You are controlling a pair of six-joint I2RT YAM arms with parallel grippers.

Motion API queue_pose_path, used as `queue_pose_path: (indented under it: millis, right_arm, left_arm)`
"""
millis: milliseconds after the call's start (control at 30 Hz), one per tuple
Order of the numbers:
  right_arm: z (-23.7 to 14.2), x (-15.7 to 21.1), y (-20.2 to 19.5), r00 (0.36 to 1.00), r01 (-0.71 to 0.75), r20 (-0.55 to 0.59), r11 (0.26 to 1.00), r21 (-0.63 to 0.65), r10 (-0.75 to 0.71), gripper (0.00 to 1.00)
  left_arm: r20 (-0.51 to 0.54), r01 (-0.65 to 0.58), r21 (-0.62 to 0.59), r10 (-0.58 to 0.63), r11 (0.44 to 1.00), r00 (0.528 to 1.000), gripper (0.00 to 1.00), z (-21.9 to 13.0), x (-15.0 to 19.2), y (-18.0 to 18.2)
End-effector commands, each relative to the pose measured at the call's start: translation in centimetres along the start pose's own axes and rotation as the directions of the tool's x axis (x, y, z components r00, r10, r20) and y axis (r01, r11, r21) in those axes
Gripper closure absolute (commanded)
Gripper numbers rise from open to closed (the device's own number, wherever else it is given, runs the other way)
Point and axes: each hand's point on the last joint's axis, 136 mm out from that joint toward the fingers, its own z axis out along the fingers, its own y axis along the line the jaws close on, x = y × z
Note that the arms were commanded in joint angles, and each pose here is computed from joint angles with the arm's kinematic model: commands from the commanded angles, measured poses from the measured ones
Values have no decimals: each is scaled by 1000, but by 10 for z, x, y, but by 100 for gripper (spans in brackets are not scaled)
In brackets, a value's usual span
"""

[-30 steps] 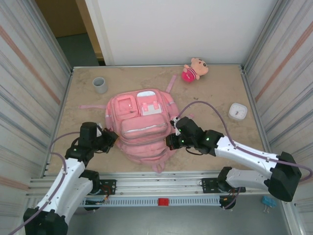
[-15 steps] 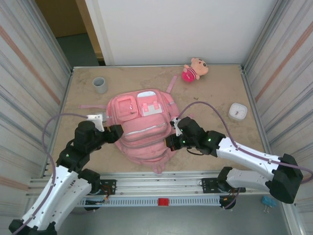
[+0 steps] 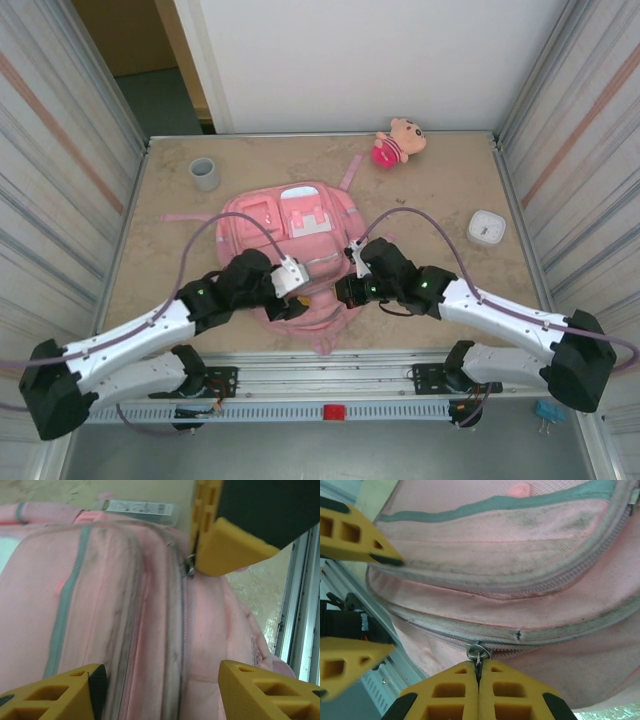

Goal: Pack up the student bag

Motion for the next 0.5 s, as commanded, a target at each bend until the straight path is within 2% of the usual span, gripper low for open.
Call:
queue_pose_path:
  millis: [0,167,267,333,467]
  right_arm:
    - [0,-8,14,999,33,20,998,-62,-32,100]
    - [-2,-7,14,999,35,24,997,-66,-34,100]
    - [-5,-6,13,999,32,30,997,-70,-30,100]
    - [-7,-7,11,999,27,39,997,-70,-24,100]
    - [-12,-10,-4,998,-9,57,999,-39,11,100]
  left_arm:
    - [90,-163,-8,163,987,983,40,5,-38,2]
    - [73,-195,-6,195,981,978,54,24,-39,4]
    - [58,-217,20,215,976,975,55,29,-37,0]
    - [47,-243,53,241,969,969,59,30,-33,-7]
    - [32,-280,72,279,957,960,82,24,-24,-14]
